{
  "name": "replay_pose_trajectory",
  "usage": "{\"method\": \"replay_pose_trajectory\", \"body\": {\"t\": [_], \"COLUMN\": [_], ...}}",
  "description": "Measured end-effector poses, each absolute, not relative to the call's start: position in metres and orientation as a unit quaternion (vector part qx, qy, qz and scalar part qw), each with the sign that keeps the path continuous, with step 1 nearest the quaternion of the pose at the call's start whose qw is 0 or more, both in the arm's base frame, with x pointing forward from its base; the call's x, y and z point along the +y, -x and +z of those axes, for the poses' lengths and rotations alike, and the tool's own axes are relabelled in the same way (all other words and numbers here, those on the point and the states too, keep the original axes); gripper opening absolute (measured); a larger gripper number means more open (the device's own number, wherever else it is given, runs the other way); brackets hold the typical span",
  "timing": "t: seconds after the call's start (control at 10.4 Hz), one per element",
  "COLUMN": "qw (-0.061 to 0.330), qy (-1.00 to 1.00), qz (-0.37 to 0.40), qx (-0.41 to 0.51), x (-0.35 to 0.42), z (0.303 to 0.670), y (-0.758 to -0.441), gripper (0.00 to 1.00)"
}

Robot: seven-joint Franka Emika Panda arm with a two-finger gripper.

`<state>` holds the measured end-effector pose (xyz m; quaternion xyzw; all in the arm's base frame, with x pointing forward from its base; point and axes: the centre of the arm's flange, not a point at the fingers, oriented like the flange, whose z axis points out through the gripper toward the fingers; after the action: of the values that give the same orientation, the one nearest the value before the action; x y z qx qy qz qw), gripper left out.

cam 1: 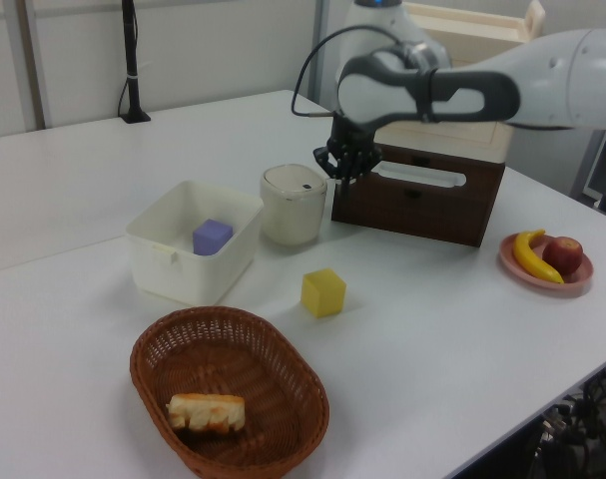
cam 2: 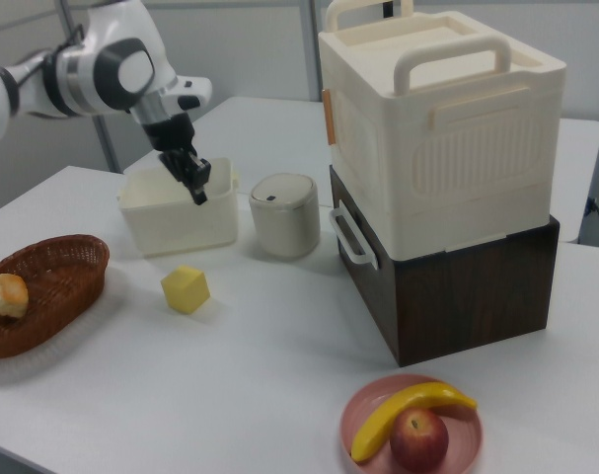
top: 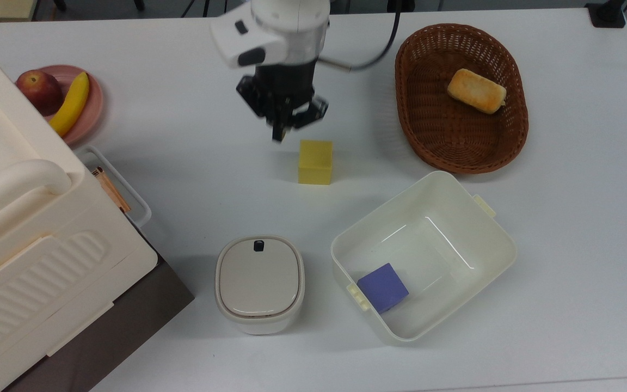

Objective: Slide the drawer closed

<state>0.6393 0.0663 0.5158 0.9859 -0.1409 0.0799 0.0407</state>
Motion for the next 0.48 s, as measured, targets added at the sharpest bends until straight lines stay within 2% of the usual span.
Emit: {"method": "replay_pose_trajectory", "body": {"t": [0.29, 0.48], "qw": [0.036, 0.023], "qy": [-0.999, -0.998], "qz": [0.018, 0.022], "qx": [0.022, 0.053], "x": [0.065, 0.056], "z": [0.552, 0.57], "y": [-0.603, -0.594], "gripper": [0.01, 0.01]}}
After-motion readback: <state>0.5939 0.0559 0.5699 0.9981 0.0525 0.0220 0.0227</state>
